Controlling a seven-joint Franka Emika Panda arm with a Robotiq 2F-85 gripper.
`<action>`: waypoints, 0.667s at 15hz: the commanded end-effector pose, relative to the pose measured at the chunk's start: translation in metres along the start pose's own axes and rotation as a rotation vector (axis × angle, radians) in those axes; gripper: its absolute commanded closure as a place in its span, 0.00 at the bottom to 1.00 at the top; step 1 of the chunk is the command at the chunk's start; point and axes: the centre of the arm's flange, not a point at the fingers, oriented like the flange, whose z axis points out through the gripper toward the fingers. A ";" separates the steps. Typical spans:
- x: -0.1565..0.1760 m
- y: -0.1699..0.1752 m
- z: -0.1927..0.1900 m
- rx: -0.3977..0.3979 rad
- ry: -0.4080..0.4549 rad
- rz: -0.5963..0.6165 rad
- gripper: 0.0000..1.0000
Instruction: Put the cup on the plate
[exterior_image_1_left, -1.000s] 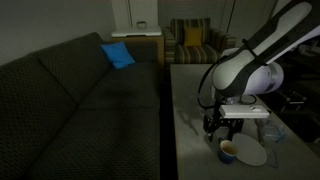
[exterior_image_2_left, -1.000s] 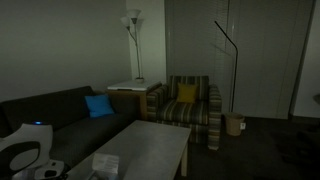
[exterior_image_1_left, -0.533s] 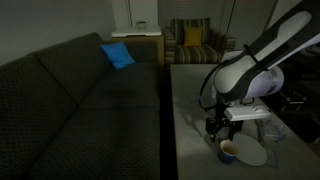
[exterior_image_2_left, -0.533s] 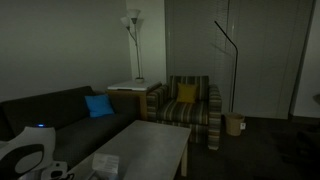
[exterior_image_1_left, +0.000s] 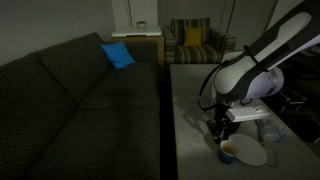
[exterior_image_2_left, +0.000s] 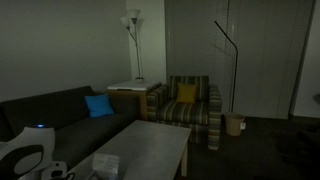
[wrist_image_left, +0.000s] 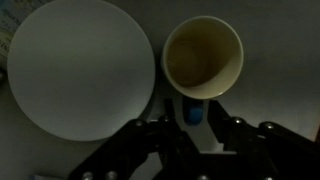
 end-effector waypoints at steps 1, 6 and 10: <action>0.010 0.002 0.010 0.009 0.017 -0.034 0.88; 0.010 0.001 0.007 0.004 0.017 -0.040 0.97; 0.009 -0.003 -0.005 -0.005 0.014 -0.038 0.97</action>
